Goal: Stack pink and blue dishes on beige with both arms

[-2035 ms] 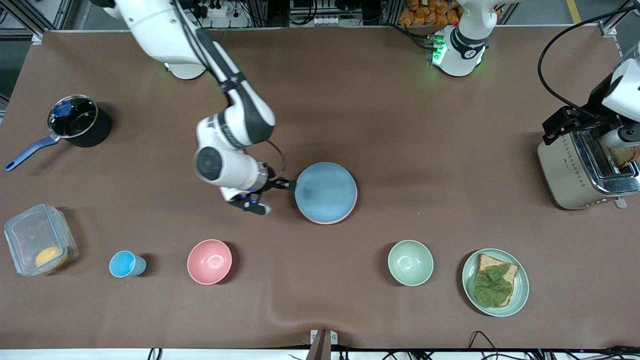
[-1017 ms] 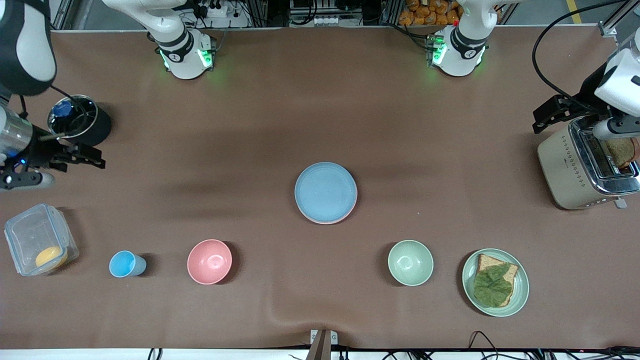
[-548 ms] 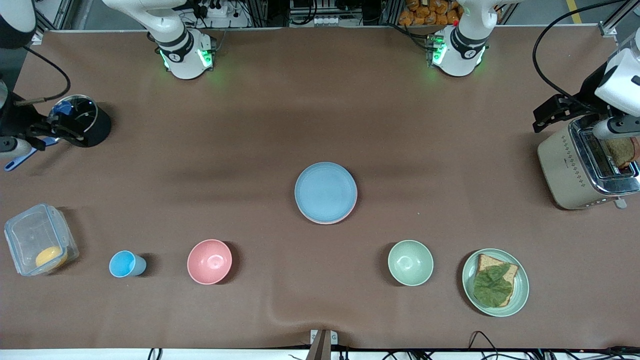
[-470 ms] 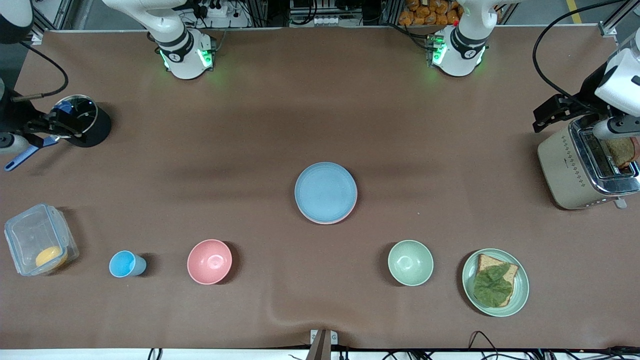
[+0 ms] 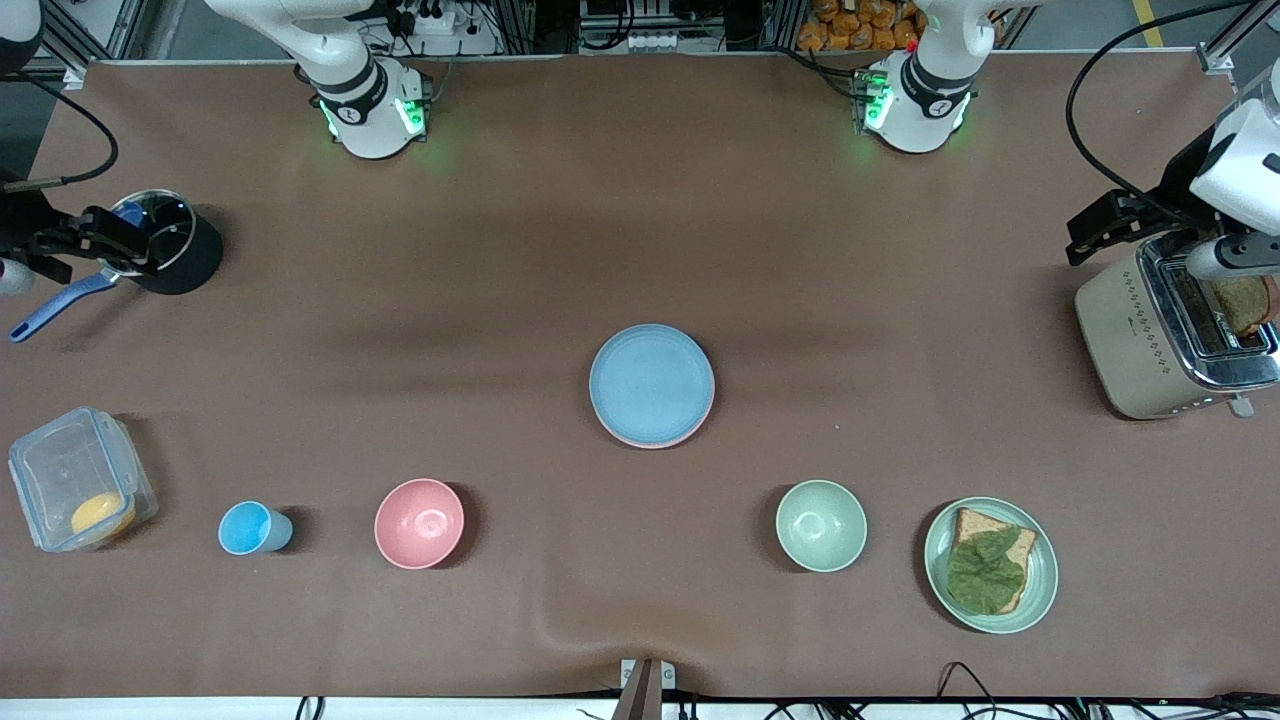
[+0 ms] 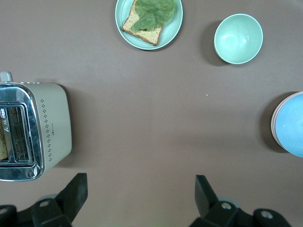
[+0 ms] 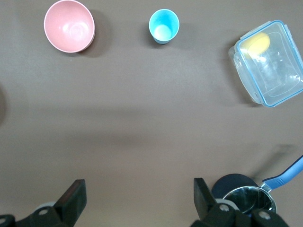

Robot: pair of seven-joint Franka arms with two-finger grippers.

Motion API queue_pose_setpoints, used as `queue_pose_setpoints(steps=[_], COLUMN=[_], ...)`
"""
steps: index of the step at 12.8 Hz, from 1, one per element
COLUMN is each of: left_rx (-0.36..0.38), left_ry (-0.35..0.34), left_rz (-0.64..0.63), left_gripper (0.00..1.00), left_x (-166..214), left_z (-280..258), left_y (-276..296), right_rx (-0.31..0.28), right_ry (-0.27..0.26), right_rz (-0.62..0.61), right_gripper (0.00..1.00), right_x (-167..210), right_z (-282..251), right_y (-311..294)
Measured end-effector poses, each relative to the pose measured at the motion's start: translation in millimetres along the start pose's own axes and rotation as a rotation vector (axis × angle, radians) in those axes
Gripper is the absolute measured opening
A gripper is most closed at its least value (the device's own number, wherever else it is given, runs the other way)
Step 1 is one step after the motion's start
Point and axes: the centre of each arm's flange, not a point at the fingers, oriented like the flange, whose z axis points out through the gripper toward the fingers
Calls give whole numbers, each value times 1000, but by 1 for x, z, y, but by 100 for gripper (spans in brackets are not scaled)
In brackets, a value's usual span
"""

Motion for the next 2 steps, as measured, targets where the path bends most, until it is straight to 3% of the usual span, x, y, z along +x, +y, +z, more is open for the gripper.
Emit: queue_pose_setpoints(steps=[2], left_rx=[0], left_ry=[0], left_rz=[-2], left_gripper=[100], left_x=[0], left_z=[0], left_y=[-1], right_rx=[0], right_ry=[0], right_rz=[0], right_gripper=[100], right_x=[0], right_z=[0], right_y=[0])
